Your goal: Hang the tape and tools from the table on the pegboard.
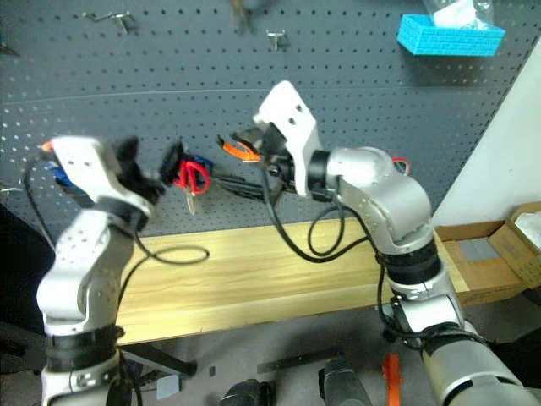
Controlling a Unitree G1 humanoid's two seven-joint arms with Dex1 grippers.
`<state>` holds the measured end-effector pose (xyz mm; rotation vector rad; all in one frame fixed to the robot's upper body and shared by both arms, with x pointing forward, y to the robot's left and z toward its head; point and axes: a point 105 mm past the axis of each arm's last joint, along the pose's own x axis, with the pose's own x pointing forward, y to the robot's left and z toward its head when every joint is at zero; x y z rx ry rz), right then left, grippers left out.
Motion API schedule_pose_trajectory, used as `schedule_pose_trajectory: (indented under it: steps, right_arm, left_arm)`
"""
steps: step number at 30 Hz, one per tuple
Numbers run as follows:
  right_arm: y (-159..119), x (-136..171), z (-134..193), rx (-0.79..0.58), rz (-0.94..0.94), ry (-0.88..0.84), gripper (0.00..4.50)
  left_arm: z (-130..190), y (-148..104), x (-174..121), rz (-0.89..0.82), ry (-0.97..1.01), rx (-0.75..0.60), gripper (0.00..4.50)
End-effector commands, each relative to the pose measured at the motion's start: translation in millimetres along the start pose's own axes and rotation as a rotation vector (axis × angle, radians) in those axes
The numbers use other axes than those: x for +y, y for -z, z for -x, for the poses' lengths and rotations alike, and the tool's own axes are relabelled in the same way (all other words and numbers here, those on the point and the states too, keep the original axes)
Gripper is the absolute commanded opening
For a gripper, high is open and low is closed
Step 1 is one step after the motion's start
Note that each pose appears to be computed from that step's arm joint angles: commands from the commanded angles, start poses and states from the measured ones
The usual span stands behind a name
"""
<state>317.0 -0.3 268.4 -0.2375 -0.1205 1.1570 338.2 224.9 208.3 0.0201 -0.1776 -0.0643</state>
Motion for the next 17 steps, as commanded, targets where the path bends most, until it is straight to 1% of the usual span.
schedule_pose_trajectory:
  steps: [1, 2, 4, 5, 7, 10, 12, 14, 15, 17]
  right_arm:
    - [20, -6, 17, 0.027, 0.011, 0.111, 4.5]
    - [31, -7, 21, 0.043, -0.008, 0.14, 4.5]
    - [64, -7, 28, 0.097, -0.02, 0.221, 4.5]
    - [82, -4, 32, 0.116, -0.022, 0.25, 4.5]
    - [112, 2, 40, 0.145, -0.01, 0.306, 4.5]
    - [168, 7, 56, 0.225, -0.068, 0.425, 4.5]
    - [194, 5, 67, 0.246, -0.082, 0.501, 4.5]
    - [218, -3, 84, 0.26, -0.122, 0.62, 4.5]
    - [228, -5, 90, 0.264, -0.155, 0.67, 4.5]
    - [242, -8, 101, 0.287, -0.133, 0.723, 4.5]
  left_arm:
    - [10, -1, 5, -0.032, -0.035, -0.018, 3.87]
    - [12, 6, 6, -0.023, -0.038, 0.003, 3.87]
    - [16, 22, 8, -0.022, -0.04, 0.04, 3.87]
    - [19, 33, 8, -0.015, -0.035, 0.066, 3.87]
    - [23, 46, 5, -0.045, -0.014, 0.079, 3.87]
    - [30, 75, 0, -0.084, 0.011, 0.155, 3.87]
    - [34, 89, 0, -0.093, 0.005, 0.181, 3.87]
    - [38, 102, 2, -0.094, -0.01, 0.201, 3.87]
    - [40, 106, 2, -0.105, -0.01, 0.204, 3.87]
    - [41, 112, -1, -0.089, 0.008, 0.213, 3.87]
